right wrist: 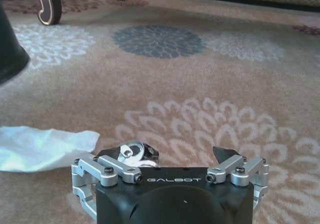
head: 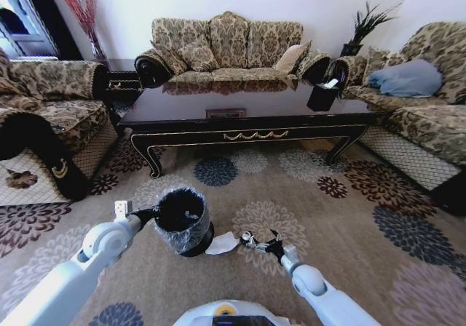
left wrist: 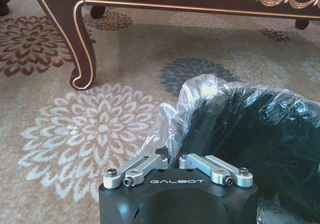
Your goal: Move to the front of the table and pick up the trash from the floor, then place it into the trash bin.
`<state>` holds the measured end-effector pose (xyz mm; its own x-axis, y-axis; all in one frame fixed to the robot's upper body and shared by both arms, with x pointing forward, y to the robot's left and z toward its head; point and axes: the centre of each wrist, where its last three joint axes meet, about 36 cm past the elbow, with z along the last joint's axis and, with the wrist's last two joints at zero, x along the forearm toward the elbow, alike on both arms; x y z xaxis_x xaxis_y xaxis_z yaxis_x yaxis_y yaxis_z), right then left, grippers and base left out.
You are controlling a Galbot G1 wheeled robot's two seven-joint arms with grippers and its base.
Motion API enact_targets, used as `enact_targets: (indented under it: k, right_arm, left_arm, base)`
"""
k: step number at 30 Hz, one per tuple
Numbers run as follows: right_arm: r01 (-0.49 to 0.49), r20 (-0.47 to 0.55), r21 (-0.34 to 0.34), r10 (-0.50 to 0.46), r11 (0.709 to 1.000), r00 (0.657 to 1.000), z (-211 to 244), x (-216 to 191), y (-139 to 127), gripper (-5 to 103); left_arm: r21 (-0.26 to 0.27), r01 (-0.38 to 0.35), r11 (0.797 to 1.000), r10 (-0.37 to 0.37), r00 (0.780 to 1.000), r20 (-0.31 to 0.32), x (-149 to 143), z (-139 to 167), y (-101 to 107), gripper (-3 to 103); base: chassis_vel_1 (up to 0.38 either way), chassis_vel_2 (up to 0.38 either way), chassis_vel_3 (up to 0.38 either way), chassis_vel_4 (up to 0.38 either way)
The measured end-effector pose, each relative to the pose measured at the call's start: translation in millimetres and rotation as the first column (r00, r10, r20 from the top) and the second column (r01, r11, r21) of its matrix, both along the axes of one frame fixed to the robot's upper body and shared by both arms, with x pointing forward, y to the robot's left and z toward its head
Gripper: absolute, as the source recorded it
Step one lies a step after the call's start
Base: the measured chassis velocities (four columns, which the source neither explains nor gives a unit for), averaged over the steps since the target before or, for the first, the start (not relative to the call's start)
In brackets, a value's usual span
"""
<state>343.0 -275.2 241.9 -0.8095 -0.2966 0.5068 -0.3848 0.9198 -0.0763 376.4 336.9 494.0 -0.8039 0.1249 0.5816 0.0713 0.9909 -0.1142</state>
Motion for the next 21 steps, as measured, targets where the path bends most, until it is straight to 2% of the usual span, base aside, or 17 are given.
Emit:
enact_targets:
  k: [14, 21]
  right_arm:
    - [0.018, -0.002, 0.034, -0.018, 0.999, 1.000, -17.7, 24.2, 31.8, 100]
    - [0.018, -0.020, 0.029, -0.017, 0.999, 1.000, -31.4, 21.4, 43.9, 100]
  left_arm:
    - [0.002, -0.002, 1.000, 0.002, 1.000, 0.006, -1.3, 8.6, 8.4, 4]
    - [0.001, -0.008, 1.000, 0.008, 1.000, 0.002, 1.4, 6.7, 11.8, 4]
  base:
    - [0.000, 0.000, 0.000, 0.000]
    - [0.000, 0.000, 0.000, 0.000]
